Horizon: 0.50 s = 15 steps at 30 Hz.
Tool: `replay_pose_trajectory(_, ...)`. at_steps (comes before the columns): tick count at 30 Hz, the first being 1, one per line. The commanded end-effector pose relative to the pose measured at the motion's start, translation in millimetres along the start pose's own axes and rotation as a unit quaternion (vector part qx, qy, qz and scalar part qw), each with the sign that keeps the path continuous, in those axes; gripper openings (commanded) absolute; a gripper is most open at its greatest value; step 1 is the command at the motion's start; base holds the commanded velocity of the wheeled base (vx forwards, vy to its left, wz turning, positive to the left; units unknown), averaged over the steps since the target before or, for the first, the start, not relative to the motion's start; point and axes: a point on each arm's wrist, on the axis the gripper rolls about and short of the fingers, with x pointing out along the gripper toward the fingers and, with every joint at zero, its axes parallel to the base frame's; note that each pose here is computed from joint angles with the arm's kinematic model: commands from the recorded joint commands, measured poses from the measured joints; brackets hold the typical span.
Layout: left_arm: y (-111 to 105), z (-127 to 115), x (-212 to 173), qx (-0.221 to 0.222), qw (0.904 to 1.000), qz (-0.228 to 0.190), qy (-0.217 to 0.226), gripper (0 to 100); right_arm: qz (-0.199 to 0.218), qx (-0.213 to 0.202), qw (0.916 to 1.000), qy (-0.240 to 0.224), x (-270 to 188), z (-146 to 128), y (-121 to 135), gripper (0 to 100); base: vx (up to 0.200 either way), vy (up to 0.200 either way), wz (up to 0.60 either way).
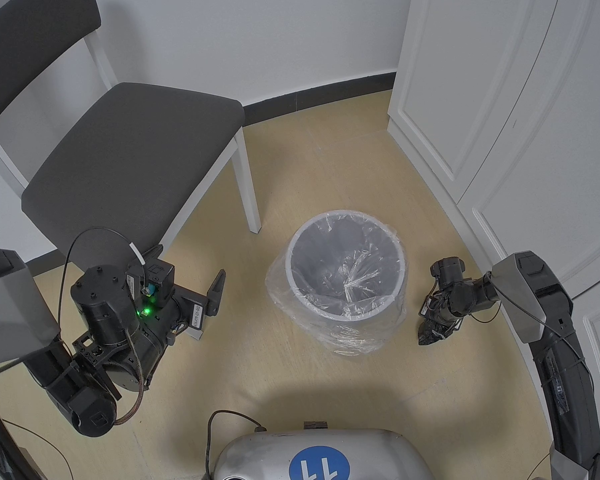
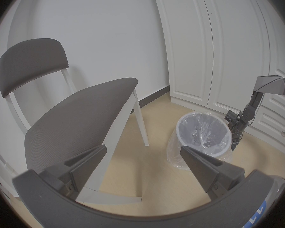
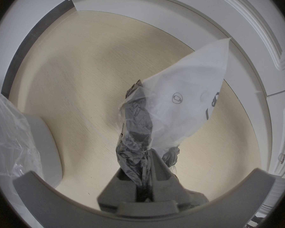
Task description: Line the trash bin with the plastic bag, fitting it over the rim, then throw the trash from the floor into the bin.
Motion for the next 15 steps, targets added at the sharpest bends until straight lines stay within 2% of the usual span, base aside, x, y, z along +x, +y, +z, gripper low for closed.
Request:
replay_pose_trajectory(1, -0.1, -0.3, 0.2, 0.0, 1.0, 0.0, 0.001, 100, 0.0, 0.0, 1.0, 0.001, 0.4, -0.4, -0.1, 0, 0.0, 0.0, 0.0)
replay_pose_trajectory(15, -0.4, 1.5, -1.5, 0.0, 1.0, -0.001, -0.002, 100, -0.023, -0.004, 0.9997, 0.003, 0.0, -0.3, -1.1, 0, 0.0, 0.0, 0.0)
